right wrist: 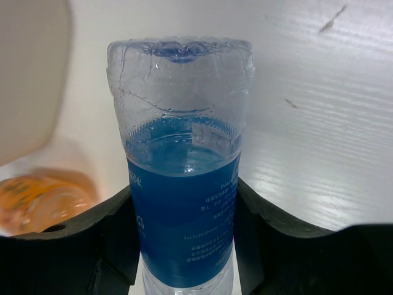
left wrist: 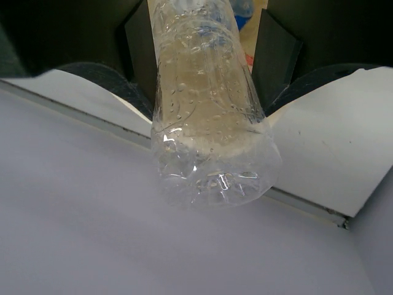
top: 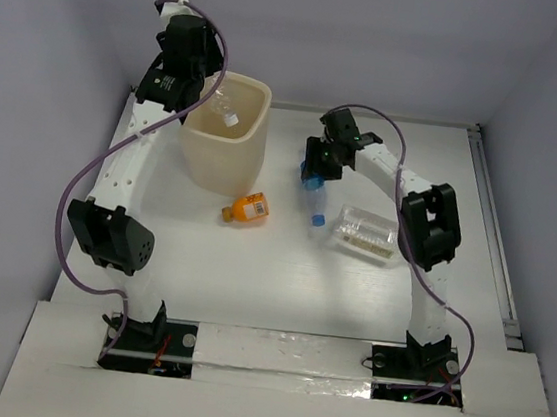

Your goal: Put the plastic bottles in the bin

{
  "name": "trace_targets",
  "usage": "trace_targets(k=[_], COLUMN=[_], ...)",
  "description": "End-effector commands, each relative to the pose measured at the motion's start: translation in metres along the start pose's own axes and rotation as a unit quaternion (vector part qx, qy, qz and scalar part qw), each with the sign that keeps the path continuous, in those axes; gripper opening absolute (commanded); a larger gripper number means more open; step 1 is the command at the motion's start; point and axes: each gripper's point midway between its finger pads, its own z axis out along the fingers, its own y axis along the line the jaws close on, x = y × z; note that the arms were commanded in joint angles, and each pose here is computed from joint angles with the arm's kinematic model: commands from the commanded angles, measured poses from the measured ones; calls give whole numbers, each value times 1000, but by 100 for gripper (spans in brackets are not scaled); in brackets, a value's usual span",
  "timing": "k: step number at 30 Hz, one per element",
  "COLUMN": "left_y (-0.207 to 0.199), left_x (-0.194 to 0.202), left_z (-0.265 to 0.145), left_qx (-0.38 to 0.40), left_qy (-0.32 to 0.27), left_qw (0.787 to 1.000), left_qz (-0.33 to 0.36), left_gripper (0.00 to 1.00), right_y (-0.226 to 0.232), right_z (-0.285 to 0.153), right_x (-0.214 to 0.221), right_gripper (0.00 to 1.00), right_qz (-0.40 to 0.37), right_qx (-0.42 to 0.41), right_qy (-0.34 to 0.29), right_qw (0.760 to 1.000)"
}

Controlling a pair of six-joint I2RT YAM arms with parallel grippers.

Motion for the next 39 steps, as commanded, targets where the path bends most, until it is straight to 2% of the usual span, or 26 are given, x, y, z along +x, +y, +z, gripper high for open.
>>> trace_targets(k=[1,5,7,8,9,10,12,13,14,16,17,18,20,21,23,24,25,26,27,28,30,31,34,37,38,39], left_y=[-1,1,1,0,2,2,3,1,-1,-6,-5,0,2,12,23,28,31,36,41,46,53,55,51,42,41,33], left_x=[-66,-42,-39,-50,-37,-48,-39,-27,-26,14,16,49,71,101,127,155,167,179,200,210,232,238,256,267,275,275], left_z=[-21,-20,-29,-48,-51,-72,-96,-92,-113,-125,-146,-146,-170,-168,-175,-175,-177,-177,-177,-175,-170,-168,-158,-149,-145,-145], left_qx=[0,12,22,37,47,63,93,99,119,147,164,163,183,170,166,166,165,159,157,149,137,135,140,151,154,164], left_qy=[-124,-96,-91,-104,-90,-103,-89,-73,-71,-26,-28,4,17,47,74,106,120,133,158,169,196,203,228,246,257,256], left_qw=[991,995,995,993,994,992,991,992,990,988,986,986,983,984,983,980,979,978,975,974,971,969,961,953,947,944], left_qz=[-46,-38,-37,-43,-38,-45,-43,-39,-39,-27,-31,-22,-23,-18,-16,-7,-5,-2,9,16,30,40,62,91,114,125], left_gripper=[46,84,90,90,90,90,86,86,81,76,70,67,63,63,63,63,63,64,65,66,71,73,78,81,81,82], right_y=[46,67,76,80,89,97,119,127,137,157,167,177,188,203,209,224,226,233,236,240,243,242,237,229,222,222], right_z=[-88,-168,-208,-220,-245,-257,-286,-298,-305,-330,-320,-326,-331,-316,-306,-322,-293,-291,-307,-285,-279,-260,-244,-255,-239,-275], right_x=[-80,-122,-138,-144,-157,-162,-179,-186,-190,-208,-211,-218,-230,-232,-243,-247,-251,-254,-261,-260,-260,-256,-246,-237,-227,-229], right_gripper=[50,47,46,46,46,46,46,46,46,46,47,47,47,46,44,44,44,45,45,46,48,59,80,92,95,97], right_qz=[-8,-3,3,8,17,21,39,47,51,70,77,90,112,128,154,161,175,181,191,199,203,198,162,134,128,118], right_qx=[-61,-80,-88,-93,-109,-125,-179,-198,-218,-258,-267,-286,-296,-309,-291,-306,-295,-303,-318,-309,-306,-298,-268,-248,-233,-241], right_qy=[-148,-239,-280,-292,-316,-325,-355,-368,-378,-412,-410,-421,-444,-443,-471,-488,-483,-485,-499,-495,-497,-485,-472,-478,-467,-491], right_qw=[987,968,956,952,942,937,917,907,898,871,869,856,838,832,818,802,806,800,783,787,786,798,824,832,844,829])
